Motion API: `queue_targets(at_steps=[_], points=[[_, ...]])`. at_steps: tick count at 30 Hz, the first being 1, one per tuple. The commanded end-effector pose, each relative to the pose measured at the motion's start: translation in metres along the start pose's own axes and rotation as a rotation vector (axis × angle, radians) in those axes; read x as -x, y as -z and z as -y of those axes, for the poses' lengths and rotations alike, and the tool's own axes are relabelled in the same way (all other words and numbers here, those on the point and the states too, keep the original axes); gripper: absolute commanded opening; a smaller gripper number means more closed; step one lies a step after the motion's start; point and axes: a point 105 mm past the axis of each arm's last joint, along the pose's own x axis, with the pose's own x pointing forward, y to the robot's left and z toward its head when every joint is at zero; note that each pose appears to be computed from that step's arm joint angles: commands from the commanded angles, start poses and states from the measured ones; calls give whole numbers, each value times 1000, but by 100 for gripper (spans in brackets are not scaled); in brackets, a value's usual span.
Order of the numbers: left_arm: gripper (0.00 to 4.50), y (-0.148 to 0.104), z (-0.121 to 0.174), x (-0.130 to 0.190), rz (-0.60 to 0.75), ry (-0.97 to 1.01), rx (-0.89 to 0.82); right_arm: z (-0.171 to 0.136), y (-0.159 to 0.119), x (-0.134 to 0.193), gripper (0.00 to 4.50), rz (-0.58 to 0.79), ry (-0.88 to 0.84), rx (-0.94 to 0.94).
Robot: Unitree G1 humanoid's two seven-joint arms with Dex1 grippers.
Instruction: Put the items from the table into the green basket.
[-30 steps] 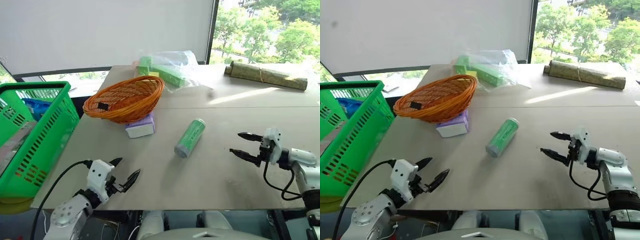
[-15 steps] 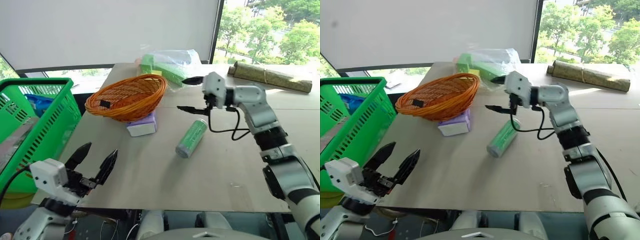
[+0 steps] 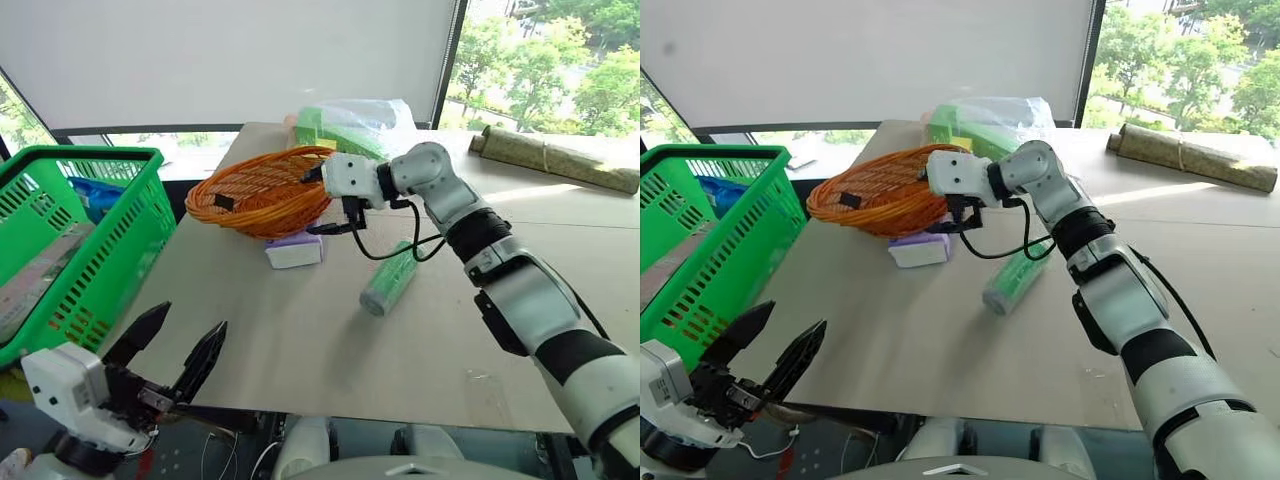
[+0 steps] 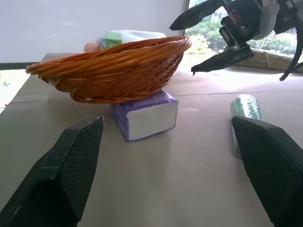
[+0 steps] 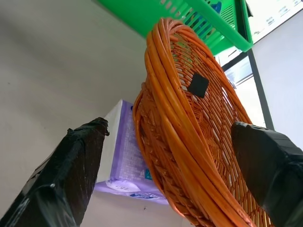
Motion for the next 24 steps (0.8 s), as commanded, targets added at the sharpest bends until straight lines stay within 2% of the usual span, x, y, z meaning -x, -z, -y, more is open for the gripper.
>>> queue_targets(at_steps=[1,5,8,12,13,14,15,20,24], points=[[443,-14,9,-3,55,14,-42,10,-6,-5,450,-54,20,97],[443,-15,8,-3,63,0,-44,14,-4,-10,450,-88,50,132],[450,-15,7,-5,63,-1,-48,14,-4,-12,369,-95,56,146],[450,-16,4,-7,62,2,-55,14,-4,-12,168,-99,55,165],[450,-16,4,-8,60,2,-58,14,-4,-11,139,-98,56,171],[450,-16,3,-9,61,4,-58,14,-4,-10,74,-99,56,182],[450,-16,3,-10,65,8,-57,15,-6,-9,62,-93,58,197],[450,-17,7,-25,90,42,-46,24,-13,5,61,-74,104,245],[450,-19,8,-50,135,85,-34,46,-20,40,61,-86,213,298]])
